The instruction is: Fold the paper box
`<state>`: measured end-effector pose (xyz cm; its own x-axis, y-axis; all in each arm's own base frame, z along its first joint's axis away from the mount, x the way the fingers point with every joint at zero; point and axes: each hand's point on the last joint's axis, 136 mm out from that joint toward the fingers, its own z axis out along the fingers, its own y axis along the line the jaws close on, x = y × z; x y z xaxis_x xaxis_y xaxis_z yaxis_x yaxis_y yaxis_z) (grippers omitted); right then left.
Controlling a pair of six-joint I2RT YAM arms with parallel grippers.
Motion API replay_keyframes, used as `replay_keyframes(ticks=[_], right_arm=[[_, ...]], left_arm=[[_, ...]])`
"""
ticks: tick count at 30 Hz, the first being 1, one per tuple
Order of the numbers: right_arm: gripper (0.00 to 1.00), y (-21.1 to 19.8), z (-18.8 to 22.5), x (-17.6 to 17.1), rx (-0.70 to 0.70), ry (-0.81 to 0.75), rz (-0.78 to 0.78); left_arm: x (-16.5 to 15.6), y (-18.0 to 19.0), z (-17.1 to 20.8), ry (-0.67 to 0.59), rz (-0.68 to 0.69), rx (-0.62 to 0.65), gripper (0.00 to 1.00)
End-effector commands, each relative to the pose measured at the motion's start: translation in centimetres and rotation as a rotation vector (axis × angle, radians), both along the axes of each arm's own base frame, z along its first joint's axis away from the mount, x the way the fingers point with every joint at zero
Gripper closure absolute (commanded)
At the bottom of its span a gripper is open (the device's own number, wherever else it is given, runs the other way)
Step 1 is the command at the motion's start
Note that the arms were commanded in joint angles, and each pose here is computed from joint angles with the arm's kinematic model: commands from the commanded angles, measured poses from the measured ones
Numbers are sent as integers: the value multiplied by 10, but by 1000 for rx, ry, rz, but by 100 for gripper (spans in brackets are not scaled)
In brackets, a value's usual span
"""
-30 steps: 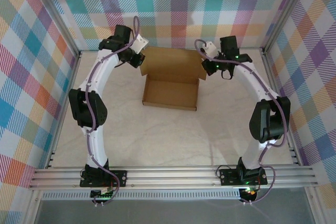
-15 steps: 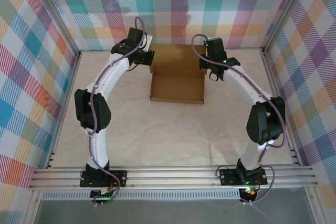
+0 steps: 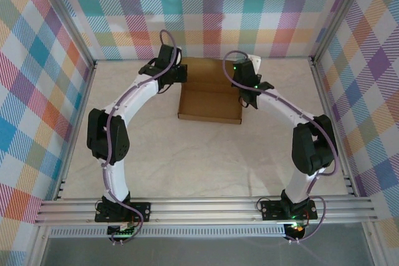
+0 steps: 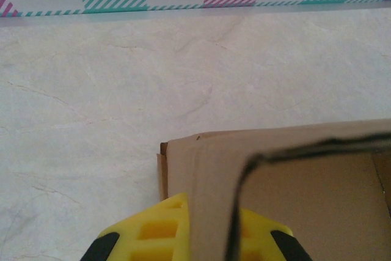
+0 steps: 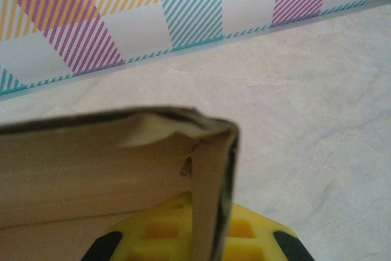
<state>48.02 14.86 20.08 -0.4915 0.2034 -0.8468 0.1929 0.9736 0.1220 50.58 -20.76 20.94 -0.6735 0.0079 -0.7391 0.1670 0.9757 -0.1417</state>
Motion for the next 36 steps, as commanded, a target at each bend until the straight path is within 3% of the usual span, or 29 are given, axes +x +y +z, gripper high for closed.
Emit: replay_keyframes(ticks=[1, 12, 29, 36], right_arm=[[100, 18, 31, -2, 134, -144, 14], [100, 3, -4, -35, 198, -138, -24], [100, 15, -47, -79, 168, -199, 112], [99, 13, -74, -97, 129, -187, 161]], left_arm=[[-10, -32, 40, -139, -49, -84, 100], [-36, -46, 23, -255, -64, -35, 100], [-87, -47, -40, -314, -23, -37, 100], [-109, -52, -78, -270, -53, -11, 100]])
